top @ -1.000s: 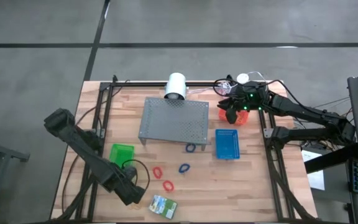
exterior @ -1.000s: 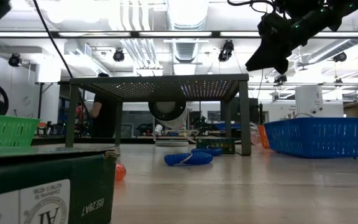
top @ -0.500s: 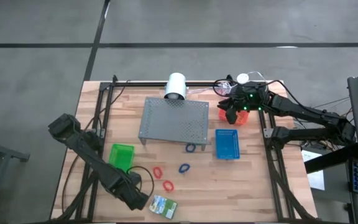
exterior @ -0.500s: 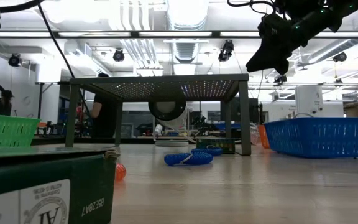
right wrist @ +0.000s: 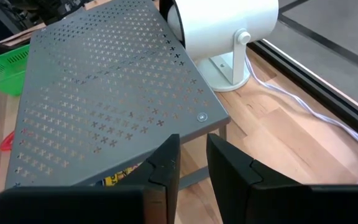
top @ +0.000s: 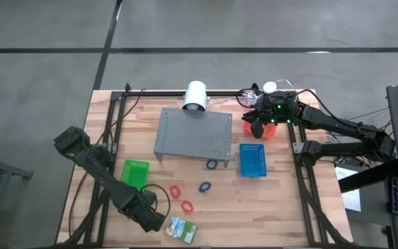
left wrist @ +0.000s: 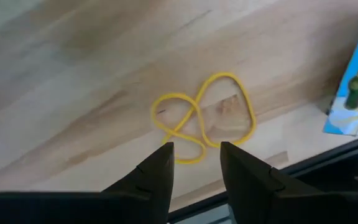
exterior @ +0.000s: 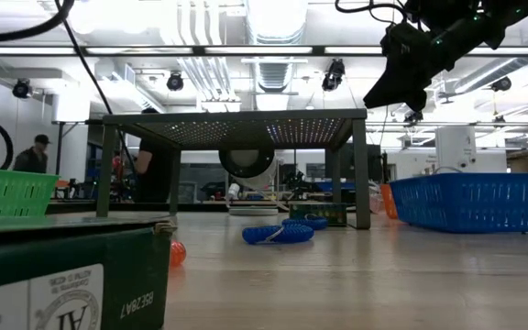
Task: Pick & Place Office Desk Supplies
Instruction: Put the yellow rubber band into the orange bin
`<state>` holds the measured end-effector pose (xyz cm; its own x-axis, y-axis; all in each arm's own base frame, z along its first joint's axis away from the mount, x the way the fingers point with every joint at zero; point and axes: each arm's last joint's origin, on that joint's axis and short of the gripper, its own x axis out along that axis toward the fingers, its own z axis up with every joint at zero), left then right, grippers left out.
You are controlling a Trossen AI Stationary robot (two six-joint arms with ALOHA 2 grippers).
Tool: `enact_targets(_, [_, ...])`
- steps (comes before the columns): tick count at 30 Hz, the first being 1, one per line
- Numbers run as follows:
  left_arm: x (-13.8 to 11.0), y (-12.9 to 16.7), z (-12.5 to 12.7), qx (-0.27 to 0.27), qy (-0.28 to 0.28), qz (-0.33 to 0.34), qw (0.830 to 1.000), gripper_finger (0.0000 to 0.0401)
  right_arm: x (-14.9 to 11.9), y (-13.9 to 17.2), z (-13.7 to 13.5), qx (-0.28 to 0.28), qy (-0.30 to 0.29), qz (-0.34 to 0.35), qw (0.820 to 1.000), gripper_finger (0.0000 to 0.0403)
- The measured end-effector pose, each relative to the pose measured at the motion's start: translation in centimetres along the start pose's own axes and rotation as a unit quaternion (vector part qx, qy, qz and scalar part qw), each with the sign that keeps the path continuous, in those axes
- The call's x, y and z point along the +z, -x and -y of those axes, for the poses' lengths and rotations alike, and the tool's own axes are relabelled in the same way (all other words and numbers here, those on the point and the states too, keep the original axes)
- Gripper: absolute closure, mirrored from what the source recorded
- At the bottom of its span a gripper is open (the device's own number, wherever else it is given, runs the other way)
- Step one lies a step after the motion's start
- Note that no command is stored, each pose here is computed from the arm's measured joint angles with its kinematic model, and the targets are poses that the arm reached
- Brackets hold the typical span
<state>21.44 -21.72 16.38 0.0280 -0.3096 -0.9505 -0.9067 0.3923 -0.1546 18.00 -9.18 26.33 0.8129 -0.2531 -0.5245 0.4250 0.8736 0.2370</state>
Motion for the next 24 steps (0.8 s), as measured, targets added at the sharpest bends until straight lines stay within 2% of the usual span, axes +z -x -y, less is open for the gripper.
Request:
enact_targets(8, [0.5, -1.1, -1.1, 0.010, 0.001, -0.001, 1.000, 0.0266, 0.0, 0.0, 0.0, 0.000, -0.001, -0.001, 1.000, 0.0316])
enact_targets(24, [1.3, -2.6, -2.2, 0.001, 0.010, -0.005, 1.000, 0.0266, 0.0, 0.0, 0.0, 0.000, -0.001, -0.001, 1.000, 0.0326])
